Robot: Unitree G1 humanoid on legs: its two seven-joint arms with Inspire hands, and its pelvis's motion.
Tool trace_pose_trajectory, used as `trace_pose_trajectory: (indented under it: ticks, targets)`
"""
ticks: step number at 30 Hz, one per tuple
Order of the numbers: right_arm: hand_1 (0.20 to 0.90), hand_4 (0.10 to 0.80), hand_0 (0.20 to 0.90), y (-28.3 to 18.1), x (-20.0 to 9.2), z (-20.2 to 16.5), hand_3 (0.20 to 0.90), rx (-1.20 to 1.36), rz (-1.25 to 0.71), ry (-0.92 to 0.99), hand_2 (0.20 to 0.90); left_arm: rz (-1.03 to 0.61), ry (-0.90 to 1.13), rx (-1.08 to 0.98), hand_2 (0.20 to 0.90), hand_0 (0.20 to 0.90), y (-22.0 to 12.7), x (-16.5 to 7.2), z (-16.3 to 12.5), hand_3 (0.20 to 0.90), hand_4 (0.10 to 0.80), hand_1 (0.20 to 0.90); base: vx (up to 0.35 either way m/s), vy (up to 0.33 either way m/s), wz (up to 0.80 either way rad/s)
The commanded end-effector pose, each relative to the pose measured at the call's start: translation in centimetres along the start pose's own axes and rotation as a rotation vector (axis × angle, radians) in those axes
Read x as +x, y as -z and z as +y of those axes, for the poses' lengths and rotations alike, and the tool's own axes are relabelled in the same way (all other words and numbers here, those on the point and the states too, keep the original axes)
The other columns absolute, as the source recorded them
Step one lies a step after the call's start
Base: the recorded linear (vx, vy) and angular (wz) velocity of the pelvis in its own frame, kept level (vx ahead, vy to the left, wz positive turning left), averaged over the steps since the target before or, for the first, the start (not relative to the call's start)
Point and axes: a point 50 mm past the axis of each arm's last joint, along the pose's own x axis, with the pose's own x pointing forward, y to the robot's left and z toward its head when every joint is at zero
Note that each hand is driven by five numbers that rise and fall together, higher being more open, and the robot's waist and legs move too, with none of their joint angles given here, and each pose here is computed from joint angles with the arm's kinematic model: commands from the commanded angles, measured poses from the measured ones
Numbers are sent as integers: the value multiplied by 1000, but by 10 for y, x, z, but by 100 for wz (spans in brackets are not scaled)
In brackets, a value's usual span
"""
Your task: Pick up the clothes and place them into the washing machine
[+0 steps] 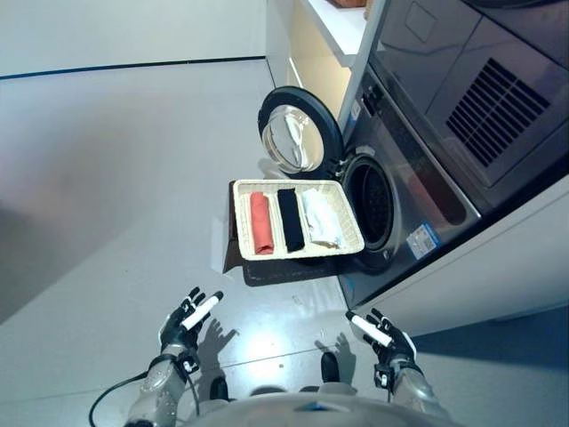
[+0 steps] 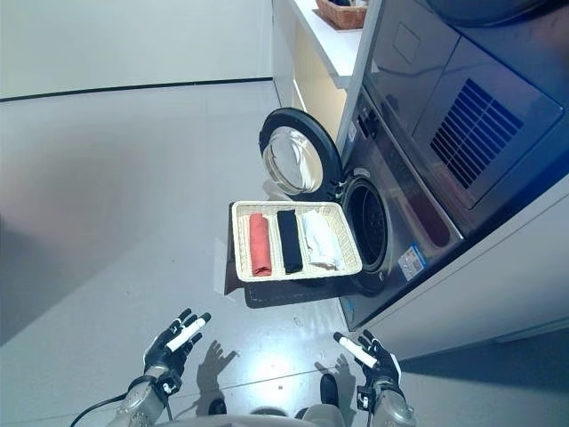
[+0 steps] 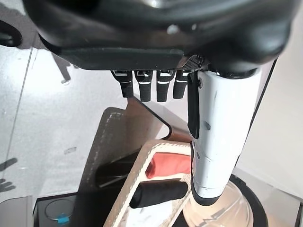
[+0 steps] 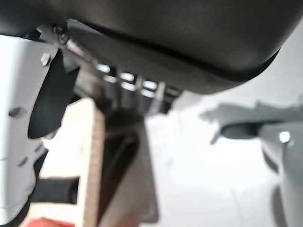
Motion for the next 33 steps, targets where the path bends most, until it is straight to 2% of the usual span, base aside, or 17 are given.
trace_pose_trajectory:
  ticks: [1,6,16,23,33]
  targets:
    - [900,800,900,-52,10,6,900,54,-205,-28,900,-246,74,23,900,900,-56,8,-14,900,800,900,105,267,8]
    - [900,800,900,-60,12,14,900,58,-229,-50,900,-263,61,21,900,900,-62,11,-12,900,800,900,121,164,4]
    - [900,800,900,-54,13,11,900,65,-196,-26,900,-218,63,-11,900,900,-49,11,-14,900,800,900,291,-80,24]
    - [900,800,900,-44,9,2,900,44,-166,-10,900,-172,61,-34,900,900,-33,7,-17,900,800,900,264,-181,20]
    - [900,800,900,-52,15,-6,900,46,-175,32,900,-177,90,-89,900,900,-39,17,-35,900,800,900,216,-236,26]
